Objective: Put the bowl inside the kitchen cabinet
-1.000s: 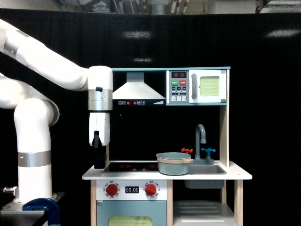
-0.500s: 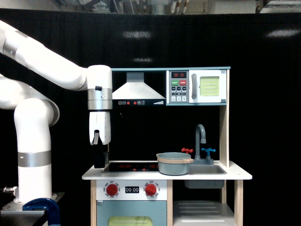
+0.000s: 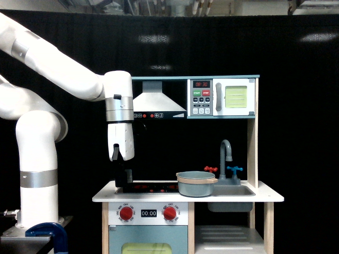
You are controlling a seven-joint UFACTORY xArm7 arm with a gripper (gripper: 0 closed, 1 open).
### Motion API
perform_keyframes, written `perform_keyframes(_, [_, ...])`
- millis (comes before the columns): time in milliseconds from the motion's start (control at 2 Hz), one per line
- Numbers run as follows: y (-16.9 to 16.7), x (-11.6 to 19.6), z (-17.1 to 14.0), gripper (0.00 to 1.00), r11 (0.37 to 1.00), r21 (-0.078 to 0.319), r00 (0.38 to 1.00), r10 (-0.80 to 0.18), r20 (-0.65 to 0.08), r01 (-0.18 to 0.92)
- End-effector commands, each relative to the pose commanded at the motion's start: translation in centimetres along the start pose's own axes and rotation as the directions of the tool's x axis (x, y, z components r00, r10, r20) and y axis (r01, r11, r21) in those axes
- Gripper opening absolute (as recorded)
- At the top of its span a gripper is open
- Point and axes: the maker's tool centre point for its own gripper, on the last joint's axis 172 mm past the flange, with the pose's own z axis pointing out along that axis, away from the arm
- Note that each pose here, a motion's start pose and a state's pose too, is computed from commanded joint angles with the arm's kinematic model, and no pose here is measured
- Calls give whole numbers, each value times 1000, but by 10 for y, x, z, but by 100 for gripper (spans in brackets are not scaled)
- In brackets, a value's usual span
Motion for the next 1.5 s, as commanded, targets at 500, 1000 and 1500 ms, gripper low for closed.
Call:
perform_keyframes(500, [-7,55,-8,100,999,-4,995,-50,-88,50])
perform_keyframes(1000, [-42,86,-24,100,964,153,969,231,-86,-217])
perform_keyframes(1500, [-84,108,-36,100,950,293,978,155,-138,-109])
